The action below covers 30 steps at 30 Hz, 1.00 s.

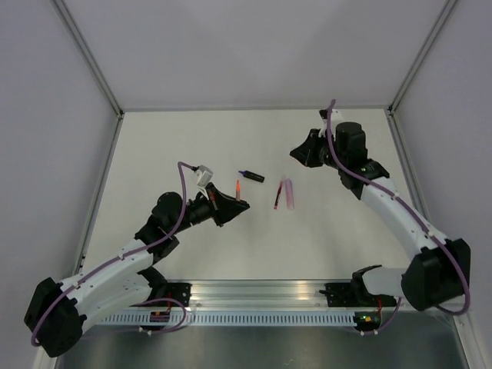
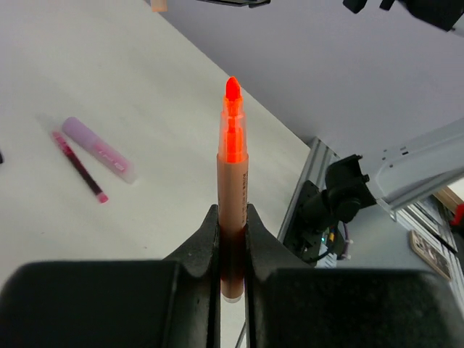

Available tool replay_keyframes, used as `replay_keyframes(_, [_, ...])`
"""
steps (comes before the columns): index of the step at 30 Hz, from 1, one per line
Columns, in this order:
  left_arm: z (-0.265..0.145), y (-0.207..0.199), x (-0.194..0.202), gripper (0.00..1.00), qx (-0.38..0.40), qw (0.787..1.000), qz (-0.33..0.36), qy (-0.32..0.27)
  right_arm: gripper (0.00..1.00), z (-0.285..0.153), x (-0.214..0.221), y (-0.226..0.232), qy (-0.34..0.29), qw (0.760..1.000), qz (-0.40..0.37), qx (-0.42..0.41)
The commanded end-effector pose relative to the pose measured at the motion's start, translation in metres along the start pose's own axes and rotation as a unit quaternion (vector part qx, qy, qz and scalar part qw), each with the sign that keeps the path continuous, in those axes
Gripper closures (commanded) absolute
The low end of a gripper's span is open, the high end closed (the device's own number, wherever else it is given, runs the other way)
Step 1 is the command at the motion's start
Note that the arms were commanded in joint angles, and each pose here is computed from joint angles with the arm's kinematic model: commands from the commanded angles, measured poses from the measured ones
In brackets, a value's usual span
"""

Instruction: Insert the pens into the pen caps

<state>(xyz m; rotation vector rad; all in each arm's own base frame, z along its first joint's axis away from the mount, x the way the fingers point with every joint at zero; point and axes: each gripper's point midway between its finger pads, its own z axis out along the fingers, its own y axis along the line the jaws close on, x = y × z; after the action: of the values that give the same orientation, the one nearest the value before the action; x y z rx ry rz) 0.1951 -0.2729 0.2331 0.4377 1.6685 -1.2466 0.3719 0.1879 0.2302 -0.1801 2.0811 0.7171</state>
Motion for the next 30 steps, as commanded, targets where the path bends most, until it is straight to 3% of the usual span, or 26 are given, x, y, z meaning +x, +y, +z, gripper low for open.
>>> replay_keyframes(1, [0.000,-0.049,-0.020,0.98,0.121,0.992,0.022,-0.017,1.00,-0.044,-0.044,0.062,-0.151,0.980,0.071,-0.107])
replay_keyframes(8, [0.006,-0.060,-0.007,0.98,0.172,0.985,0.015,0.020,1.00,-0.093,-0.029,0.127,-0.203,0.956,0.027,-0.209])
replay_keyframes(17, [0.012,-0.063,0.003,0.98,0.194,0.980,0.003,0.042,1.00,-0.110,-0.006,0.148,-0.238,0.927,0.028,-0.290])
replay_keyframes(30, [0.015,-0.064,0.008,0.98,0.204,0.978,-0.007,0.052,1.00,-0.109,0.010,0.181,-0.211,0.917,0.011,-0.339])
